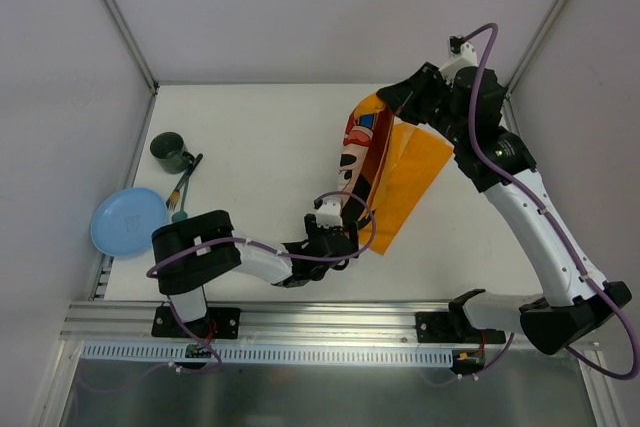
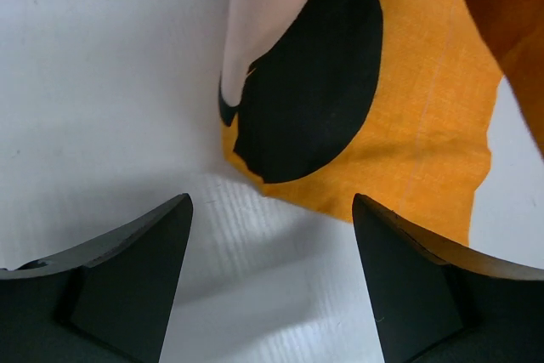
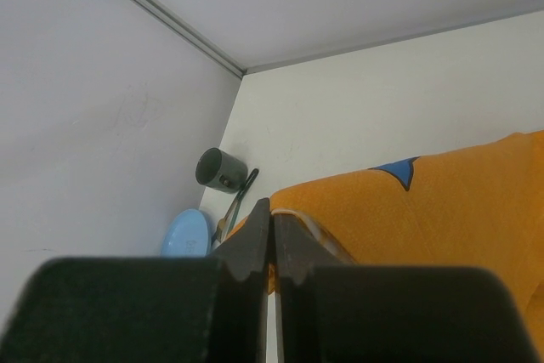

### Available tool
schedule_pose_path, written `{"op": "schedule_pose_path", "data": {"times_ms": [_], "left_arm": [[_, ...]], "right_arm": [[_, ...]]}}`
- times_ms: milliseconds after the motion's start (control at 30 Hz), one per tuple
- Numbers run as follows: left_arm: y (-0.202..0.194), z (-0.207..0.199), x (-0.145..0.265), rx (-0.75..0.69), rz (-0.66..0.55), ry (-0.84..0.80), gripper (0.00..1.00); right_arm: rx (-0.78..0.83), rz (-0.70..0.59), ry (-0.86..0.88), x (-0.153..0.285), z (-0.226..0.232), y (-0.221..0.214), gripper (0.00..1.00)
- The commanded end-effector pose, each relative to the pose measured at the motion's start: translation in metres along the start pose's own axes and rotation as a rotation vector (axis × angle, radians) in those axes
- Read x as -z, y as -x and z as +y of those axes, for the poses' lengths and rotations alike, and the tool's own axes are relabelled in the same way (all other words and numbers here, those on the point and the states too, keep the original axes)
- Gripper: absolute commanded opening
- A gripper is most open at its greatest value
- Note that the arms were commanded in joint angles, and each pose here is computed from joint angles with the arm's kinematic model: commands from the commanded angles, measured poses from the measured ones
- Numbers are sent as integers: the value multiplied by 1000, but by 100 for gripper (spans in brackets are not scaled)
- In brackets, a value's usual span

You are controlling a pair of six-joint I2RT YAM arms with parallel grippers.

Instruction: Set the dinner table for one person

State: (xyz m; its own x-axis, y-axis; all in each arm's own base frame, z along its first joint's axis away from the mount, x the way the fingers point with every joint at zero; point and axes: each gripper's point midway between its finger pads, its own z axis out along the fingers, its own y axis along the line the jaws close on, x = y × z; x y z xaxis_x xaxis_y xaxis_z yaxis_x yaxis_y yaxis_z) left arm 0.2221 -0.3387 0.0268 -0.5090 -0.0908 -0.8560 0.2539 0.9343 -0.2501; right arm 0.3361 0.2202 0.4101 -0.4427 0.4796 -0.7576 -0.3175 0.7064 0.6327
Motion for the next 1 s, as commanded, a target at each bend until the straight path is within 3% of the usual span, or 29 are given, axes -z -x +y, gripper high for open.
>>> {"op": "schedule_pose_path", "data": {"times_ms": [0,200,333,433,467,567,667,967], "left_arm": [[6,-27,-8,39,-35,-74,77],[7,-40,-16,28,-44,-97,77],[2,-49,-29,10,-45,-95,71],[-4,-52,-38,4,-34,-98,52],[-4,-51,-40,6,-33,-97,38],[-5,-42,-48,6,-26,-71,16],[3,-28,-52,-19,-33,-31,1],[55,16,-5,-171,-79,68,0]], "right_arm": [[26,-53,59,8,15,19,0],[22,-46,48,8,8,16,0],[17,-40,41,8,3,13,0],[17,-41,36,11,0,12,0],[18,-40,33,13,-2,11,0],[19,-42,29,18,-7,9,0],[21,-42,19,20,-12,8,0],[20,-68,26,34,-13,18,0]]}}
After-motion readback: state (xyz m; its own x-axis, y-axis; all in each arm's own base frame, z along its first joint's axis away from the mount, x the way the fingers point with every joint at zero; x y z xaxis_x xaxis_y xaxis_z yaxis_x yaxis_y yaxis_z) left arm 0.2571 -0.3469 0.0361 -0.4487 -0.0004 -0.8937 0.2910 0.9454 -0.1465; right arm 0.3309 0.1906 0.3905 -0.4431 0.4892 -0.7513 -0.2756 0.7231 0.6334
